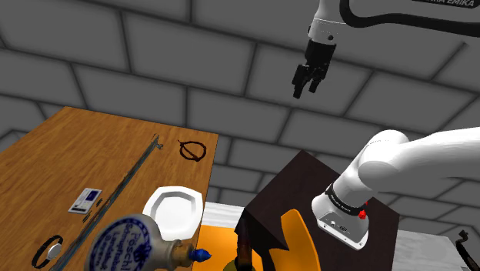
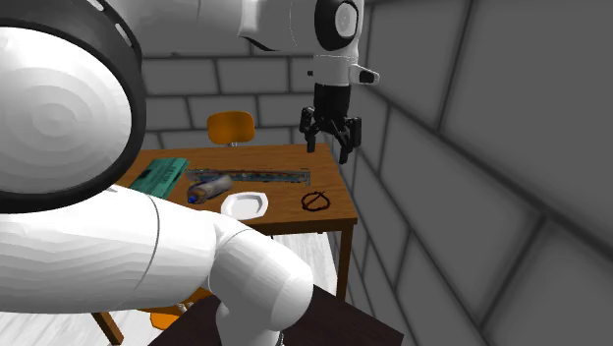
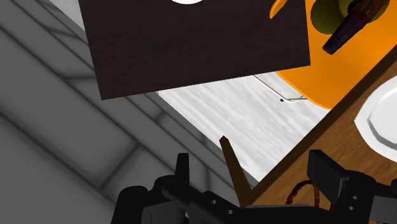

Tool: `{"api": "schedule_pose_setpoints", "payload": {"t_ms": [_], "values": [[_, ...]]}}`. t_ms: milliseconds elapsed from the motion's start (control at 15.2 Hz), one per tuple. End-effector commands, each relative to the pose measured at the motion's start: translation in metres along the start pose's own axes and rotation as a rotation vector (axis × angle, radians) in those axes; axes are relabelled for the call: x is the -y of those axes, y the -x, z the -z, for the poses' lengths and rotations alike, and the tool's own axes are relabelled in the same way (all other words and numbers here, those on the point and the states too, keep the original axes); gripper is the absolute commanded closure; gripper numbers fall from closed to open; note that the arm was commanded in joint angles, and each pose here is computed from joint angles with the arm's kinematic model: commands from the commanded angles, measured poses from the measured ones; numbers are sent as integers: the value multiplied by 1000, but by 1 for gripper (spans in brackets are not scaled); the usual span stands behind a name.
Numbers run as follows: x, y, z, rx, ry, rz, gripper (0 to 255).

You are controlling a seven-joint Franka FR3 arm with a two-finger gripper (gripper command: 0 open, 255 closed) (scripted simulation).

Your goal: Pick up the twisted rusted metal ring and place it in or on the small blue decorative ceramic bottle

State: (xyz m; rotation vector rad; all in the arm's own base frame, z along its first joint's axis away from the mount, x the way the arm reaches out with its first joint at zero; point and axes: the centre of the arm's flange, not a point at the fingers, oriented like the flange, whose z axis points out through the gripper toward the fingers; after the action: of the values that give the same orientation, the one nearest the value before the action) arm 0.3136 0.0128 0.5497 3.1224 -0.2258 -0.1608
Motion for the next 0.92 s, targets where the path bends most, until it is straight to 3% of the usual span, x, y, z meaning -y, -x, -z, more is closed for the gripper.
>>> {"api": "schedule_pose_setpoints", "payload": {"t_ms": [0, 858], "values": [[0, 0, 0, 0, 0, 0, 0], [91, -68, -118, -111, -9, 17, 0]]}}
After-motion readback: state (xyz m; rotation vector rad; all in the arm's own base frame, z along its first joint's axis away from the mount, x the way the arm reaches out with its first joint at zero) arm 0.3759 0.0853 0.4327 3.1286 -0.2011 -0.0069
